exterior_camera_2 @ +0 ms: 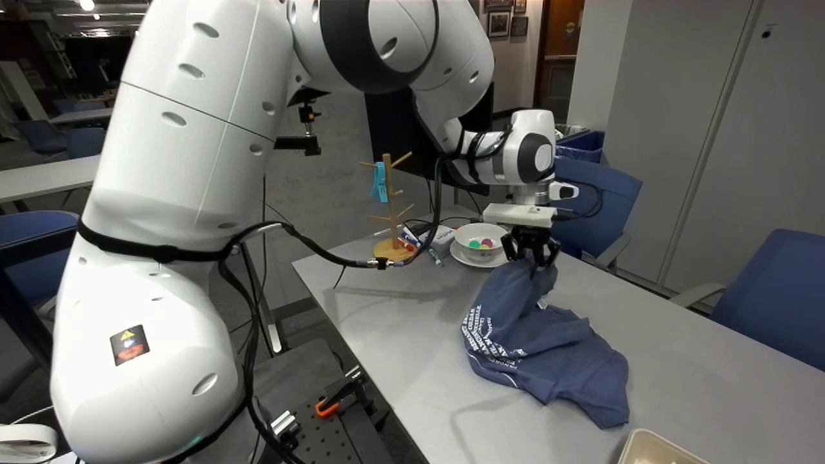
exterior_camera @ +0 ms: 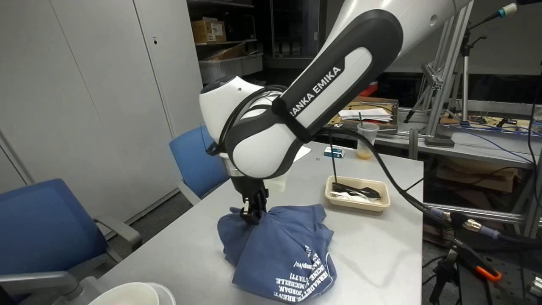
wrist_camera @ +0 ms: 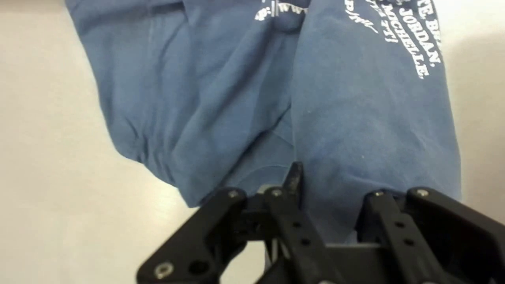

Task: Fold the blue shirt

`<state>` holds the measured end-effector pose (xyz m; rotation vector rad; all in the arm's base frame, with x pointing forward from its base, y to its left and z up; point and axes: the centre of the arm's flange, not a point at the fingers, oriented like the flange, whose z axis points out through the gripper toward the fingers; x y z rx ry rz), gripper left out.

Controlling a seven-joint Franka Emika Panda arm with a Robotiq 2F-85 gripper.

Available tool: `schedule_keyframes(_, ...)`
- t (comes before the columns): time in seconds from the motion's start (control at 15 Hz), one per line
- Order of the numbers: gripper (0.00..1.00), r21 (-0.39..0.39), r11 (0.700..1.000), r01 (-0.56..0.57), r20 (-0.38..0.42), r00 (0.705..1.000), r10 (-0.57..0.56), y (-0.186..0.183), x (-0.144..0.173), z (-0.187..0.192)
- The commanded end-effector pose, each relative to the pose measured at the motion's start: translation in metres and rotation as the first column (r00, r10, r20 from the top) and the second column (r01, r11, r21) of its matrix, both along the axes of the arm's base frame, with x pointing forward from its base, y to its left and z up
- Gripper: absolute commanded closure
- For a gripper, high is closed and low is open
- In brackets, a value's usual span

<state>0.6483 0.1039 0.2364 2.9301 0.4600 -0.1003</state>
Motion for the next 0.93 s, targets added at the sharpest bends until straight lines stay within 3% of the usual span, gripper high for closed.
schedule_keyframes(0.0,0.96,-0.048,0.997,0.068,-0.007,0.998,-0.068,-0.056,0.009,-0.008)
schedule_keyframes(0.2,0.96,-0.094,0.986,0.136,-0.024,0.99,-0.139,-0.096,0.014,-0.029)
schedule_keyframes(0.27,0.81,-0.111,0.982,0.155,-0.037,0.986,-0.16,-0.107,0.014,-0.036)
schedule_keyframes(0.33,0.59,-0.124,0.978,0.168,-0.049,0.983,-0.175,-0.115,0.014,-0.043)
schedule_keyframes(0.53,0.47,-0.163,0.967,0.196,-0.032,0.979,-0.203,-0.13,0.013,-0.054)
schedule_keyframes(0.87,0.09,-0.23,0.94,0.251,0.058,0.968,-0.244,-0.125,0.01,-0.039)
